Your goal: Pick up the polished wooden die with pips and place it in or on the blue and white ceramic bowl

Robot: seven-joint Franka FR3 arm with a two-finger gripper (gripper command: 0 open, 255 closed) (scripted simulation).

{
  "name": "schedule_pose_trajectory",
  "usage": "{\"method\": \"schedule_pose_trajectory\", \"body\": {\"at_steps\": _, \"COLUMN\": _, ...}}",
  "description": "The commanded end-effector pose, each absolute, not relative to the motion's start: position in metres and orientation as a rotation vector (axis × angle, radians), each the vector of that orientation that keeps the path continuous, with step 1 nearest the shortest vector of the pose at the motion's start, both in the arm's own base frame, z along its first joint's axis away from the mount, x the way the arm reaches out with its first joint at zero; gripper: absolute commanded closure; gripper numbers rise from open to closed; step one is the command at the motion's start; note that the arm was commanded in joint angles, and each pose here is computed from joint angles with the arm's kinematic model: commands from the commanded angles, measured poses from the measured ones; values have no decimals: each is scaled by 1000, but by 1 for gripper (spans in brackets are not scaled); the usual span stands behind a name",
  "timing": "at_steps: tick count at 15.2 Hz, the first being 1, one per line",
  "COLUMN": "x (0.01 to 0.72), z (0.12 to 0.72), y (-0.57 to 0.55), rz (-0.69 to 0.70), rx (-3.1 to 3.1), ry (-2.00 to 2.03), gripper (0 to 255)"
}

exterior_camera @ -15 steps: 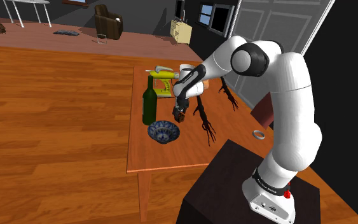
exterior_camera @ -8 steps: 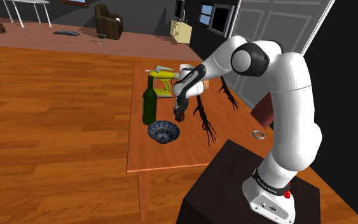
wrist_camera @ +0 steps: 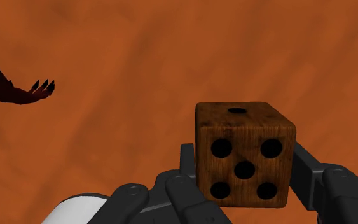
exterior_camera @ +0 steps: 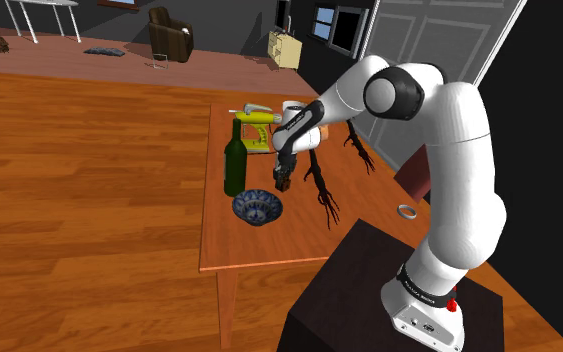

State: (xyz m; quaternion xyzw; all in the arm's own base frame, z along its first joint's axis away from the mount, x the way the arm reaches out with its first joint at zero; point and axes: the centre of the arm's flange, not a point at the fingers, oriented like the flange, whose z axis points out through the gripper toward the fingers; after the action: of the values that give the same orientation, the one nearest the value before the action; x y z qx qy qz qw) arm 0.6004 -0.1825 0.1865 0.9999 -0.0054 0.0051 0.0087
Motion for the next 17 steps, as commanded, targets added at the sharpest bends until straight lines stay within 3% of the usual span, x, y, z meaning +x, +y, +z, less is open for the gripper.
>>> {"method": "schedule_pose_trajectory", "body": {"at_steps": 1, "x": 599, "z": 193, "y": -181, "rz": 10, "rx": 3126, "ry": -15, "gripper": 255}}
{"method": "schedule_pose_trajectory", "body": {"at_steps": 17, "x": 599, "z": 277, "y": -181, "rz": 10, "rx": 3126, "ry": -15, "gripper": 255}}
